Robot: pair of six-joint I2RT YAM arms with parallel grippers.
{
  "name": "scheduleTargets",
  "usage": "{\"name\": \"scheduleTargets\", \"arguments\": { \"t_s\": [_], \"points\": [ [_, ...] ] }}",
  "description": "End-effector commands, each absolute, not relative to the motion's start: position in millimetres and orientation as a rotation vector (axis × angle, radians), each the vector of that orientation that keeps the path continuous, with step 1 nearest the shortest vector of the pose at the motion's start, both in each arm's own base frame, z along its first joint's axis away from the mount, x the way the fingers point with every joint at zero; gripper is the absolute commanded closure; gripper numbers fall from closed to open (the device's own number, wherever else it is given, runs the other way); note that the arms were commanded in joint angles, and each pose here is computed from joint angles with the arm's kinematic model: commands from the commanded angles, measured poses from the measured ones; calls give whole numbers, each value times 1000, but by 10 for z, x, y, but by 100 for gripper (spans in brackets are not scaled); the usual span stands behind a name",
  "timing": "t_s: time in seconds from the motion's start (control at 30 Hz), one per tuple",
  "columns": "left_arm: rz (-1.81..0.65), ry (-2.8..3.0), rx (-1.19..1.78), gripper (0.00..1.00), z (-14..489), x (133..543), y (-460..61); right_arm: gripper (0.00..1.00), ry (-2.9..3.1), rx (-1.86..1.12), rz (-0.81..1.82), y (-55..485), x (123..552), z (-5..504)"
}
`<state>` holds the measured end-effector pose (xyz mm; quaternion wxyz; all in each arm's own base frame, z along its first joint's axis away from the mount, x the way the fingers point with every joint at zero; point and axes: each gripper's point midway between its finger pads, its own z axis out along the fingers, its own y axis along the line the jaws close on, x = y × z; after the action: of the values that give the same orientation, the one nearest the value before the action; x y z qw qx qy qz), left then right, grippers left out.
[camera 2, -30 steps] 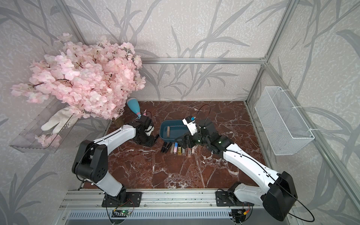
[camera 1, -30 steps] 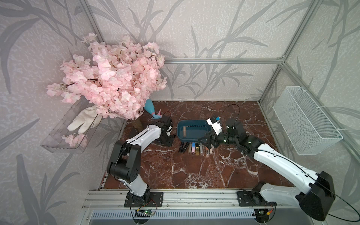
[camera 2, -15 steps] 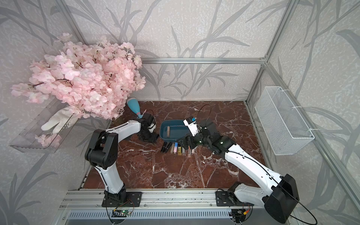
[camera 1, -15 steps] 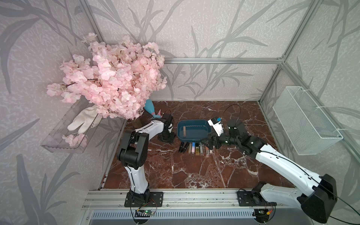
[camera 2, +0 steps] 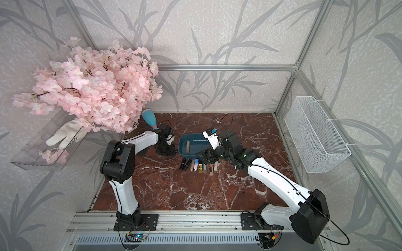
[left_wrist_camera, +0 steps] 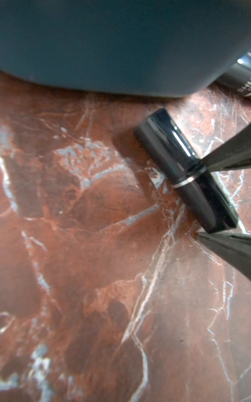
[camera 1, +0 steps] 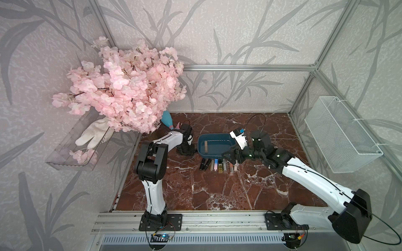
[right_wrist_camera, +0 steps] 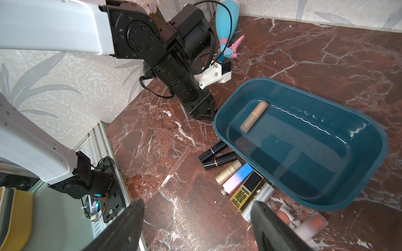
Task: Put the lipstick into the storage box
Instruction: Pick up the lipstick at the center of the board.
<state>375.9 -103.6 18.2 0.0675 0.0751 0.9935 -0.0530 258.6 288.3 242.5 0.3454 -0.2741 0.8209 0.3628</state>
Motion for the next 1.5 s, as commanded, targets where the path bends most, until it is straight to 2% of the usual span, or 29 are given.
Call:
{"name": "scheduleTargets", "arguments": {
  "t_s": [0.0,0.13,0.33,0.7,0.87,1.13,1.37,1.47],
  "points": [
    [-204,3042,232,57,-23,3731,-1083,18,2107,-709,939,2916,2629,2531],
    [-196,3056,225,58,-47,3726,-1075,18,2109,-708,937,2922,2636,2517],
    [-50,3032,209,48,16,3767,-902,18,2110,-693,948,2941,2663,2502],
    [-53,3028,225,51,-5,4024,-949,18,2115,-690,960,2956,2662,2530],
    [-54,3036,221,53,-24,3991,-946,18,2111,-682,958,2947,2664,2546],
    [-48,3063,213,67,-63,3863,-915,18,2106,-672,978,2984,2683,2549],
    [-35,3066,213,85,-10,3771,-881,18,2104,-670,983,2970,2666,2563],
    [-30,3045,209,87,89,3770,-863,18,2103,-664,988,2963,2653,2572]
  ]
}}
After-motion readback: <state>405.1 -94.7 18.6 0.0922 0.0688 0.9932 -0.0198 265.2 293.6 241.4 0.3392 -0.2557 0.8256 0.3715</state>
